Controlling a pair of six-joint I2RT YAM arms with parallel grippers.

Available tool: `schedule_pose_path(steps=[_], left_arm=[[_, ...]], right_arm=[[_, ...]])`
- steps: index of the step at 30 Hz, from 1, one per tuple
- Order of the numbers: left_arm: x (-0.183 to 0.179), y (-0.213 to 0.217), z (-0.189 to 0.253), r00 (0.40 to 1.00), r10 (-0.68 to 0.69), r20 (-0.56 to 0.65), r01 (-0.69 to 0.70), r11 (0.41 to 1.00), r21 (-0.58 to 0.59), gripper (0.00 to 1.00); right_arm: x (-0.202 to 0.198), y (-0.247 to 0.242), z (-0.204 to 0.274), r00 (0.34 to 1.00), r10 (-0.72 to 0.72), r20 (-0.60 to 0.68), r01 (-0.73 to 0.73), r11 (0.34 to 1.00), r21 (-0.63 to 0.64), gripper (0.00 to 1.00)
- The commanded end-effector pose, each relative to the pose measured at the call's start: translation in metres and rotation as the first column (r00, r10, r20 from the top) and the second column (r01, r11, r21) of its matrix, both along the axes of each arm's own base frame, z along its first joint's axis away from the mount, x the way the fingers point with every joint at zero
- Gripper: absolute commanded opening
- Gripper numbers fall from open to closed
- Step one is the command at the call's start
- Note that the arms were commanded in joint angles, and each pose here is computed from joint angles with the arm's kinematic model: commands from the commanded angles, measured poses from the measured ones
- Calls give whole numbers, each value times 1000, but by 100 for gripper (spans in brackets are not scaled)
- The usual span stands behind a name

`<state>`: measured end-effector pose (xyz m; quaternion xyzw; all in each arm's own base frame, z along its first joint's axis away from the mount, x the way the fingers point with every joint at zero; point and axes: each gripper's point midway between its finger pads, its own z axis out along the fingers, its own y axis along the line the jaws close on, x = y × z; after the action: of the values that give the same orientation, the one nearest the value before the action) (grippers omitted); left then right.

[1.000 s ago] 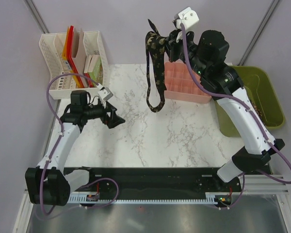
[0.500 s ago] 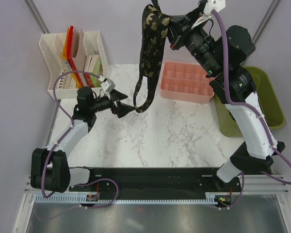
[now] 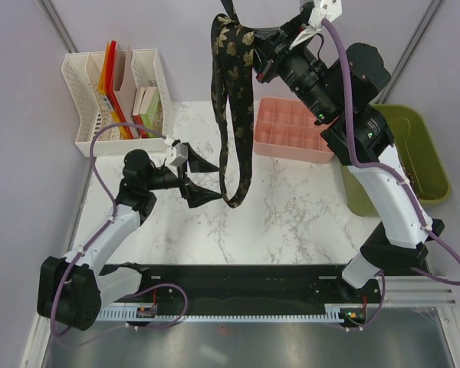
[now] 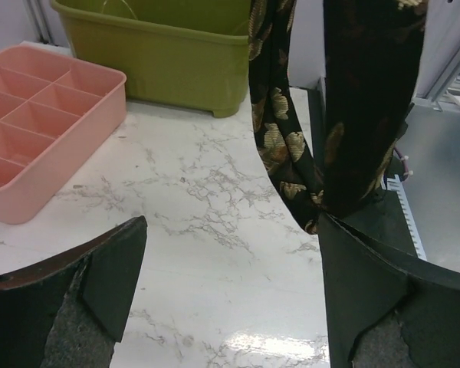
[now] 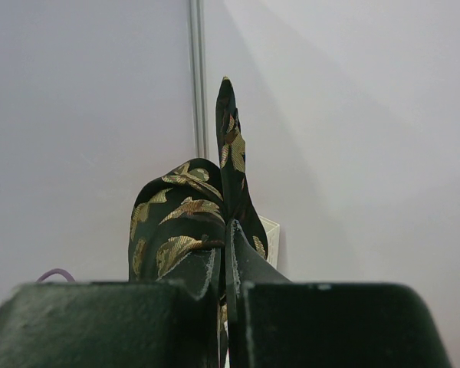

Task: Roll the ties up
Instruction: Place the tie at the center of the board.

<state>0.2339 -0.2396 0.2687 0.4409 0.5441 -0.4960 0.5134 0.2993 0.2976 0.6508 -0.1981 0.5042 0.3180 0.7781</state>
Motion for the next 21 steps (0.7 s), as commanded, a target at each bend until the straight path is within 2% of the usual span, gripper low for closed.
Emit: schedule_pose_path(steps=[1, 8, 15, 18, 21], left_arm=[[-9, 0, 0, 996, -58, 62, 57, 998, 19, 100], [-9, -12, 12, 993, -81, 82, 80, 997, 19, 100], [39, -13, 16, 983, 183, 11, -183, 983, -22, 98], [48, -11, 16, 972, 235, -14, -235, 971, -48, 97], [47, -14, 22, 974, 226, -16, -226, 971, -73, 95]], right_arm=[[-19, -15, 36, 997, -2, 72, -5, 995, 96, 0], [-20, -14, 37, 998, 3, 71, -11, 995, 103, 0], [-17, -13, 36, 998, -12, 67, 5, 994, 107, 0], [-17, -15, 39, 997, -19, 70, 11, 993, 118, 0], [-17, -15, 39, 997, -18, 70, 9, 993, 121, 0]])
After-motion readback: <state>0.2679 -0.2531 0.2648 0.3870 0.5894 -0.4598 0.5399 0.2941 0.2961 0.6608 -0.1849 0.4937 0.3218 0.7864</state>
